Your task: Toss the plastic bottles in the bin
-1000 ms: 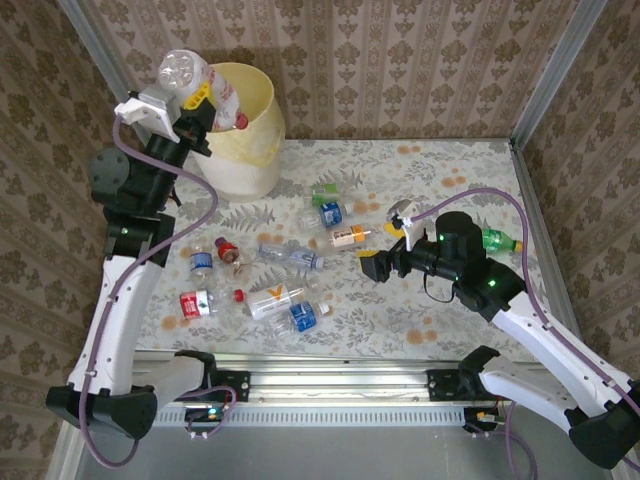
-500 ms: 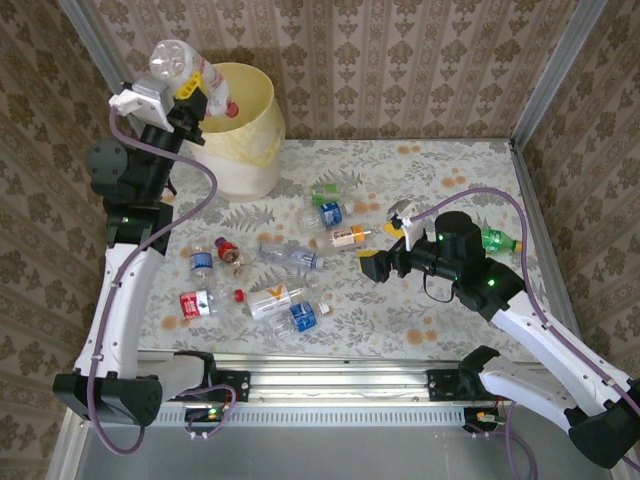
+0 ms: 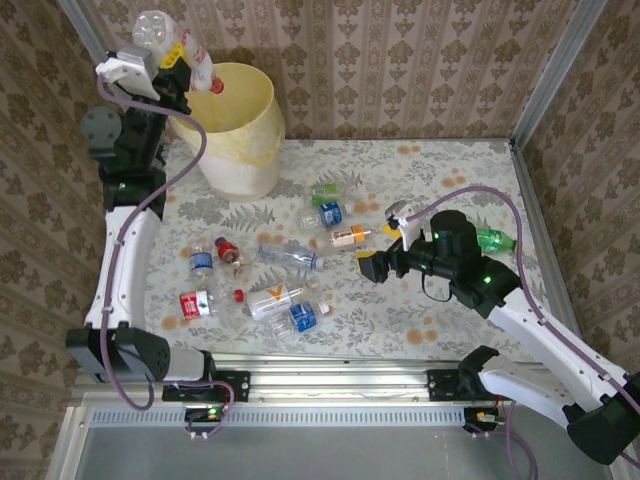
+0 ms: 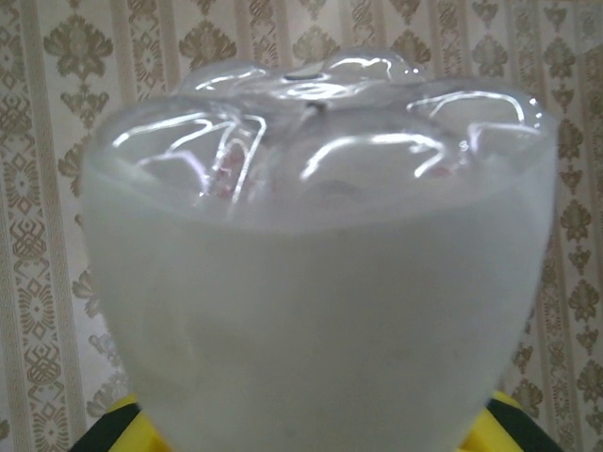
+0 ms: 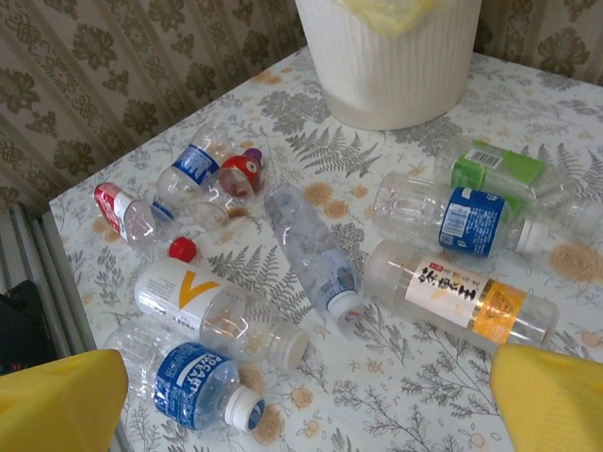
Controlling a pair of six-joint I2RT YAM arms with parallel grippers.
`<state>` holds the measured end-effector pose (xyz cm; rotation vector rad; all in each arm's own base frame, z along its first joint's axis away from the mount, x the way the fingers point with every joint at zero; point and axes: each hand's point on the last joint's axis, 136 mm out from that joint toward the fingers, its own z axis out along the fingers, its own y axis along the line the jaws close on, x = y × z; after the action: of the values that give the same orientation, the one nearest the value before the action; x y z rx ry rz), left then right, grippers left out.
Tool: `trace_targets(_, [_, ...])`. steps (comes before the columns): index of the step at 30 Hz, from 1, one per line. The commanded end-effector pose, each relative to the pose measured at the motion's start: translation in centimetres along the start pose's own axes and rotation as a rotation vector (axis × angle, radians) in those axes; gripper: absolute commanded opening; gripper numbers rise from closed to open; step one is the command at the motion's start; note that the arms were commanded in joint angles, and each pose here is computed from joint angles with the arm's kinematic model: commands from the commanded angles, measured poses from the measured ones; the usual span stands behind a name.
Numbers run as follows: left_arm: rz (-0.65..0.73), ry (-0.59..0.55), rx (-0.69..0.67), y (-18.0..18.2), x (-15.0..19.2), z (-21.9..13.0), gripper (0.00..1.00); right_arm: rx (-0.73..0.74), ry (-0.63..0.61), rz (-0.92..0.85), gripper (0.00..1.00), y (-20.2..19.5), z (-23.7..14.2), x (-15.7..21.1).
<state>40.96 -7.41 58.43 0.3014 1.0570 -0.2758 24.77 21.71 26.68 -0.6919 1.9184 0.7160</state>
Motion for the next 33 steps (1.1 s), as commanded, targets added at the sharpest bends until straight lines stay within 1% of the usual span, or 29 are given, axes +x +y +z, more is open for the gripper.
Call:
trace_targets(1, [-0.024,0.016,-0.003,1.1,1.3,1.8,0.16,0.003,-0.019,-0.036,1.00,0.3,-0.5,-1.2])
trace_targets(2, [-0.031,0.050,-0.017,1.7,2.8,2.4,0.17,0.006,-0.018,-0.035,1.00,0.3,-0.5,-1.1])
trace_targets(3, [-0.034,0.094,-0.032,2.4,4.9,3.3,0.20,0.007,-0.018,-0.036,1.00,0.3,-0.6,-1.0])
trace_targets(4, [-0.047,0.144,-0.051,3.3,7.5,4.1,0.27,0.010,-0.018,-0.034,1.00,0.2,-0.7,-1.0])
trace_targets(6, [-0.118,0.233,-0.055,4.8,12.1,5.5,0.53,0.010,-0.019,-0.029,1.00,0.3,-0.7,-0.9])
trace_targets(7, [-0.188,0.292,-0.038,5.5,14.5,6.0,0.61,0.015,-0.017,-0.025,1.00,0.2,-0.7,-0.8])
trace_targets(8, [-0.243,0.334,-0.038,6.0,15.9,6.4,0.73,0.031,-0.014,-0.018,1.00,-0.2,-0.7,-0.7])
trace_targets(9, [-0.290,0.378,-0.041,6.3,16.6,6.5,0.87,0.067,-0.004,-0.001,1.00,-0.8,-0.6,-0.4])
trace_targets(10, [-0.314,0.402,-0.053,6.4,16.3,6.5,0.92,0.119,0.014,0.023,1.00,-1.8,-0.5,-0.2])
trace_targets(12, [-0.313,0.381,-0.058,5.6,14.3,6.3,1.00,0.178,0.070,0.087,1.00,-3.1,0.0,0.5])
trace_targets(17, [-0.265,0.304,-0.055,2.8,6.4,4.2,1.00,0.222,0.267,0.300,1.00,-5.0,3.5,3.9])
trace_targets(19, [-0.250,0.279,-0.036,1.3,3.3,2.7,1.00,0.244,0.331,0.422,1.00,-5.9,5.4,5.3])
trace_targets(22, [-0.236,0.243,0.012,-1.4,-0.1,0.0,1.00,0.262,0.414,0.643,1.00,-7.4,8.4,7.7])
trace_targets(24, [-0.231,0.222,0.043,-3.1,-1.9,-2.0,1.00,0.271,0.442,0.746,1.00,-8.1,10.1,8.6])
trace_targets(27, [-0.227,0.208,0.070,-5.2,-3.2,-5.0,1.00,0.312,0.467,0.841,1.00,-9.3,12.5,9.6])
trace_targets(31, [-0.225,0.226,0.069,-7.2,-3.2,-8.7,1.00,0.338,0.486,0.995,1.00,-11.1,15.2,11.3])
trace_targets(33, [-0.218,0.234,0.062,-7.8,-3.4,-10.2,1.00,0.359,0.472,1.045,1.00,-12.0,16.0,11.6])
